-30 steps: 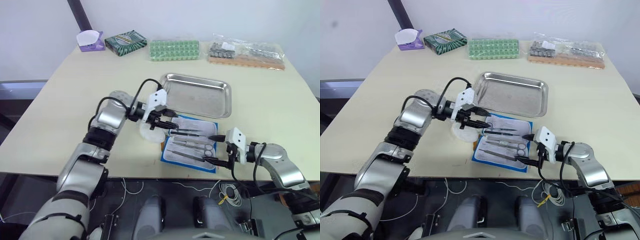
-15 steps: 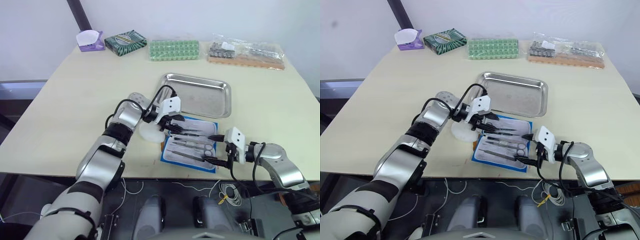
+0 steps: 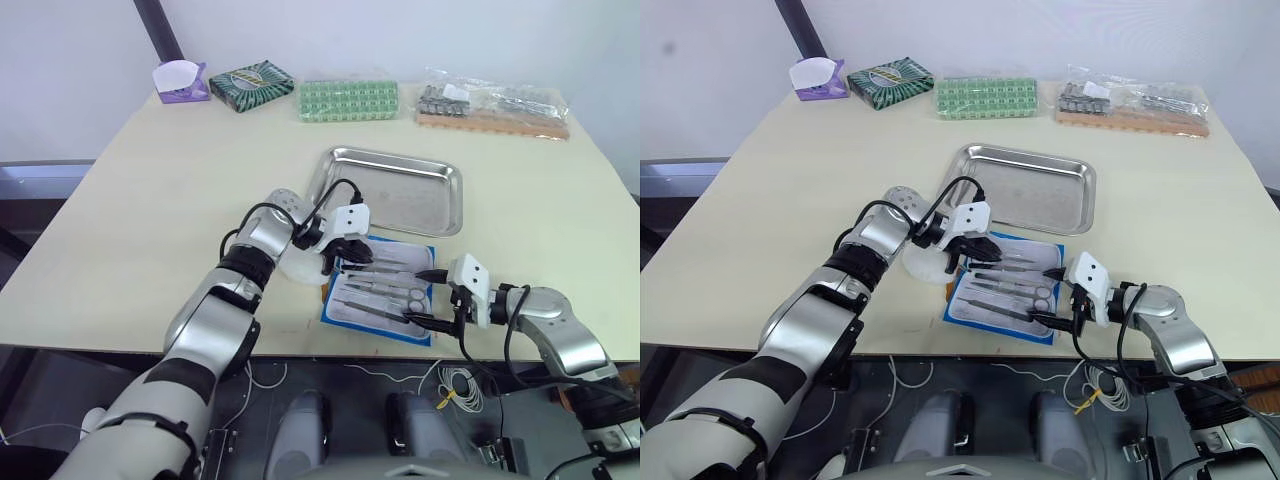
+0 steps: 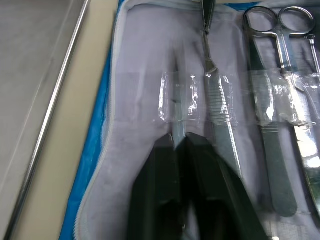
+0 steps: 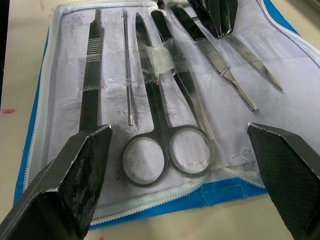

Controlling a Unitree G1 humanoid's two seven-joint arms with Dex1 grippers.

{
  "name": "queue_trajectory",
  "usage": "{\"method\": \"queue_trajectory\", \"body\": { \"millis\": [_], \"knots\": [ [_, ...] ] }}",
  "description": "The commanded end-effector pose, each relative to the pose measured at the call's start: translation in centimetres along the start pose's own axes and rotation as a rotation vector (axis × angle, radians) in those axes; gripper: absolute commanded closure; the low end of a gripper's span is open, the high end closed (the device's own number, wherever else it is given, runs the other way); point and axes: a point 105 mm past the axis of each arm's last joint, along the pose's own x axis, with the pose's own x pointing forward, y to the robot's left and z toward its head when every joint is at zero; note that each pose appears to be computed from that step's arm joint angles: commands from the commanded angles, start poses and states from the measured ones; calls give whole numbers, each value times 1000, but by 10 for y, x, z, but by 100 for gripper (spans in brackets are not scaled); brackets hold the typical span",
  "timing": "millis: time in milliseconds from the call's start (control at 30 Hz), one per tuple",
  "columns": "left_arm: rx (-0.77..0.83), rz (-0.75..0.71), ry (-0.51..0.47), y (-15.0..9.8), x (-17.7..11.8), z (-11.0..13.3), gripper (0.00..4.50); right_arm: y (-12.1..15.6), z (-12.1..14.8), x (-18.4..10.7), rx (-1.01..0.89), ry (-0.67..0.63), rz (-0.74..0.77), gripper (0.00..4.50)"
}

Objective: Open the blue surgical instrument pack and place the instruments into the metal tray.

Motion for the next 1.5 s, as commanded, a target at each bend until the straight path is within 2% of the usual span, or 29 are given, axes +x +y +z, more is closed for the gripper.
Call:
{"method": "queue_trajectory", "body": {
  "millis": [33,300,500,733,1500],
  "knots": [
    [30,2,-1,4,-6,10,441,5,-11,3,29,43,7,0],
    [71,-28,48,3,-13,21,441,4,-16,9,32,75,0,0],
    [92,-20,127,4,-12,33,441,5,-23,12,40,114,3,0],
    [100,7,254,8,-15,34,441,6,-27,14,43,146,7,0],
    [104,0,319,14,-25,51,441,6,-37,24,46,234,21,0]
  ]
}}
